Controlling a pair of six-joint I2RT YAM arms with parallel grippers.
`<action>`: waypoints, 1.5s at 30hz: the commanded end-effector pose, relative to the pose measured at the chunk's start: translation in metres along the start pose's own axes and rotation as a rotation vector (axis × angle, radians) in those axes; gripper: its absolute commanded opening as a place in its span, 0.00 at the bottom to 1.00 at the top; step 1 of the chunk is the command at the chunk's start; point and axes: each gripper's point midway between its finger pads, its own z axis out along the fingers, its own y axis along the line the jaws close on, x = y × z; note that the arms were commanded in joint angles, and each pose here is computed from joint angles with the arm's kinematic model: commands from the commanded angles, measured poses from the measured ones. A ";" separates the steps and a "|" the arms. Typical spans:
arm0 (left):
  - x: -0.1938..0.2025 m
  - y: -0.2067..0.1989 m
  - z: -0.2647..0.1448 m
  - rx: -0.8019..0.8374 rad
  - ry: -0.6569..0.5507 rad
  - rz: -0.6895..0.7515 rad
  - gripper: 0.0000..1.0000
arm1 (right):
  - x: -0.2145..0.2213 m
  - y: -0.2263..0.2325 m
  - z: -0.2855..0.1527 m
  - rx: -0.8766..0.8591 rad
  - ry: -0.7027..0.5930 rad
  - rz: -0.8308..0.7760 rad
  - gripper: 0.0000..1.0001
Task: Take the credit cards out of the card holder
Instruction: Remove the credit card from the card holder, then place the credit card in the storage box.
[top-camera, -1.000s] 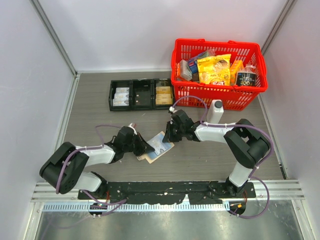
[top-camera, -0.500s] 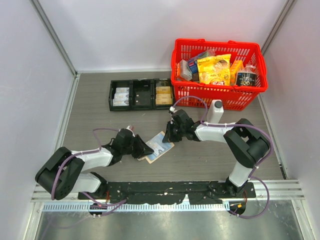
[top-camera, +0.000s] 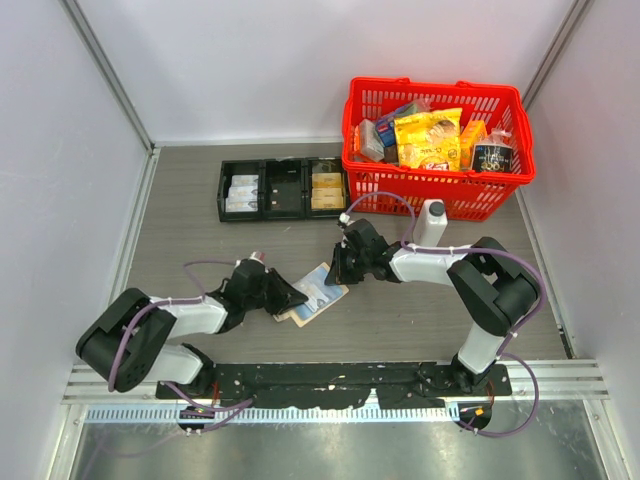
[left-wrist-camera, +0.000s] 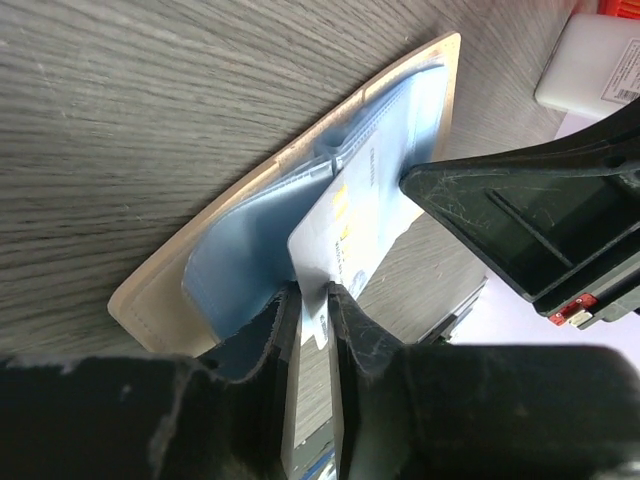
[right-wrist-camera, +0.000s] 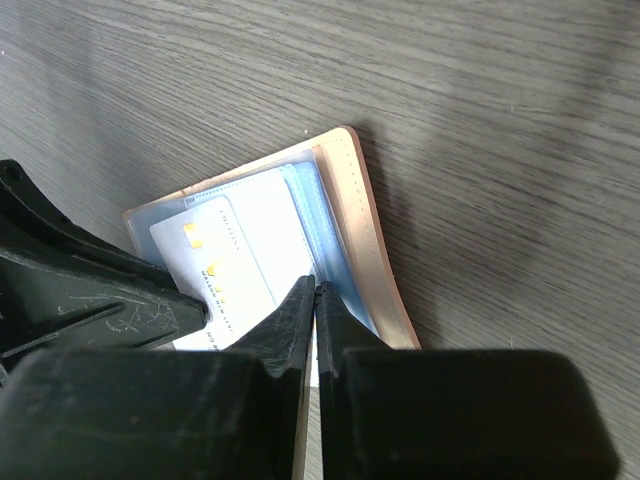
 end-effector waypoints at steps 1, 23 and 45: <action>-0.004 0.018 0.003 -0.038 -0.046 -0.027 0.17 | 0.025 -0.039 0.003 0.135 0.065 0.013 0.09; -0.046 0.002 -0.106 -0.034 -0.400 -0.051 0.00 | 0.010 -0.032 -0.005 0.132 0.024 -0.026 0.11; -0.271 -0.116 -0.128 0.101 -0.982 -0.083 0.00 | -0.040 0.007 -0.118 0.069 -0.329 -0.154 0.67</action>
